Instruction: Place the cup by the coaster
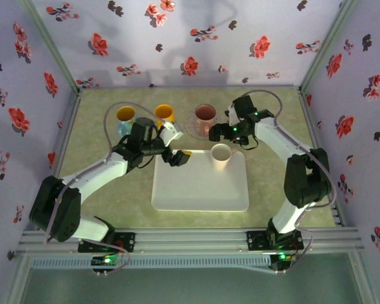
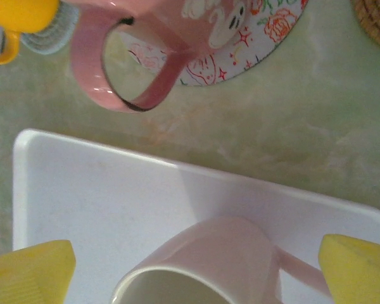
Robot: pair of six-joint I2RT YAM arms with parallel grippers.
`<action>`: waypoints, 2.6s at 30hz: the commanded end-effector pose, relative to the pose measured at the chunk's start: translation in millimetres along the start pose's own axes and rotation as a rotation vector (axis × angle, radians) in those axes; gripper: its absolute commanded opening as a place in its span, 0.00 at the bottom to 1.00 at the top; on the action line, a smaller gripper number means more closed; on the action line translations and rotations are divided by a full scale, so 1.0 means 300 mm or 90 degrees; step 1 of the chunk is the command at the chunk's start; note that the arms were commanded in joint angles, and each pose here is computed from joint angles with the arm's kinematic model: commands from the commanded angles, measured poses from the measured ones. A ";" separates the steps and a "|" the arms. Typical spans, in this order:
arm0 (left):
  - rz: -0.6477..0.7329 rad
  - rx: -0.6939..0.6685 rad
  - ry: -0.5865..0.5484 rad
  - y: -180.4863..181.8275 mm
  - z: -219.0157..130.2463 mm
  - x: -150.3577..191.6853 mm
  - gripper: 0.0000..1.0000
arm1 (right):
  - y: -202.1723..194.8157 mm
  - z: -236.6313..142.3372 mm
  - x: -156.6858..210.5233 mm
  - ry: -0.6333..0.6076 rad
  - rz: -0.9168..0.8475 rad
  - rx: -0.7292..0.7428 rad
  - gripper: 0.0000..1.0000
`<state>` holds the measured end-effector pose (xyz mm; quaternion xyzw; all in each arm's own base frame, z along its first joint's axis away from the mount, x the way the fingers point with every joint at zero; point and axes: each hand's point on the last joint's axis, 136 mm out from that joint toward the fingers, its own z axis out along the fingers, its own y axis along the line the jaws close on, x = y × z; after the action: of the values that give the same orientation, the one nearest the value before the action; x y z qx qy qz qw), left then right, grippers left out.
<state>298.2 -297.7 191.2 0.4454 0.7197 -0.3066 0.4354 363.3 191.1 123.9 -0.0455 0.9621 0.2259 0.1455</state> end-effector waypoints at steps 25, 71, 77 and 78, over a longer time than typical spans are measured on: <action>0.017 0.020 -0.005 -0.006 0.032 -0.021 1.00 | 0.007 -0.019 0.089 0.045 0.020 -0.014 1.00; 0.029 0.026 -0.025 -0.045 0.008 -0.016 1.00 | 0.022 -0.146 0.308 0.013 -0.024 0.045 1.00; 0.037 0.023 -0.027 -0.073 -0.024 0.000 1.00 | -0.023 -0.179 0.339 0.013 -0.087 0.113 1.00; 0.043 0.025 -0.028 -0.082 -0.030 0.004 1.00 | -0.029 -0.179 0.342 0.010 -0.088 0.119 0.99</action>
<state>283.1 -299.7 186.9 0.4549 0.7088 -0.3147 0.4379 257.7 172.3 134.3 -0.0794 0.9713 0.1695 0.1466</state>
